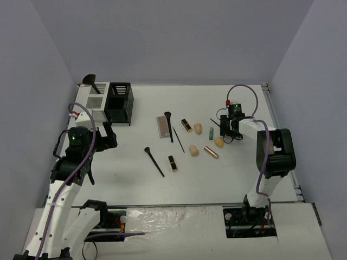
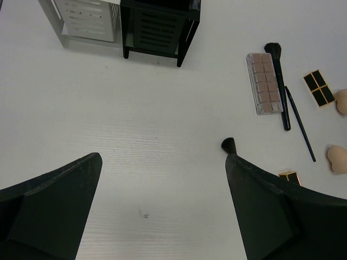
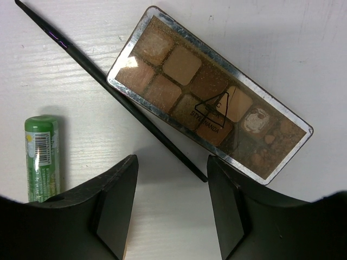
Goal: Organize the makeup
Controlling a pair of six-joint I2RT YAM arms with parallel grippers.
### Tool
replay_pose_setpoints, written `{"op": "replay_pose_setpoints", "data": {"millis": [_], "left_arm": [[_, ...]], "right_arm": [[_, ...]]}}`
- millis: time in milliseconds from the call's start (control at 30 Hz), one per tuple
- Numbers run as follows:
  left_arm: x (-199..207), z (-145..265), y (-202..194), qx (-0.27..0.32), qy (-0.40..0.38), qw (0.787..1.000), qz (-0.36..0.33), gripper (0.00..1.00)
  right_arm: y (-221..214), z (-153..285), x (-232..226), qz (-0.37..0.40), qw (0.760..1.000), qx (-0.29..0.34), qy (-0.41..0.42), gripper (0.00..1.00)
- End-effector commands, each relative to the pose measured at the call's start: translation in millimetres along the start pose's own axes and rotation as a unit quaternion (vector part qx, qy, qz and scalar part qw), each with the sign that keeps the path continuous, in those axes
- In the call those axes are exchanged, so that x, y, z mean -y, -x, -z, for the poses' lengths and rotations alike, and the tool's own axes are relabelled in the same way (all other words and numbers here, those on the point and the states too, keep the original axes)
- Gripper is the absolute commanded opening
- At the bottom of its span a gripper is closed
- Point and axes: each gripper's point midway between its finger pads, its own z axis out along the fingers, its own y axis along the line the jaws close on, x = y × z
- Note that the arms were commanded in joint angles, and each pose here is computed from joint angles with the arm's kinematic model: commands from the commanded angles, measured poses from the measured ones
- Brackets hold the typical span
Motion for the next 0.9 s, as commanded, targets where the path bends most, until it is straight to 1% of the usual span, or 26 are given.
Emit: {"op": "replay_pose_setpoints", "data": {"millis": [0, 167, 267, 533, 600, 633, 800, 867], "left_arm": [[6, 0, 20, 0.03, -0.01, 0.999, -0.006, 0.97], [6, 0, 20, 0.031, -0.01, 0.999, -0.006, 0.97], [6, 1, 20, 0.031, -0.011, 0.999, -0.006, 0.97], [12, 1, 18, 0.027, -0.028, 0.999, -0.006, 0.97], [13, 1, 18, 0.026, -0.031, 0.999, -0.007, 0.97], [14, 1, 18, 0.027, -0.033, 0.999, -0.007, 0.97], [21, 1, 19, 0.029, -0.051, 0.998, -0.003, 0.97], [24, -1, 18, 0.025, -0.059, 0.998, -0.001, 0.97]], "right_arm": [[28, 7, 10, 0.01, 0.999, 0.036, -0.018, 0.51], [28, 3, 1, 0.017, 0.999, 0.029, 0.006, 0.49], [21, -2, -10, 0.022, 0.999, 0.017, 0.028, 0.43], [-7, -9, -24, 0.042, 0.998, -0.031, 0.043, 0.28], [-11, -9, -28, 0.047, 0.997, -0.04, 0.048, 0.16], [-12, -9, -30, 0.049, 0.997, -0.041, 0.05, 0.13], [-3, -5, -38, 0.061, 0.996, -0.03, 0.061, 0.01], [3, -3, -40, 0.07, 0.995, -0.022, 0.062, 0.0]]}}
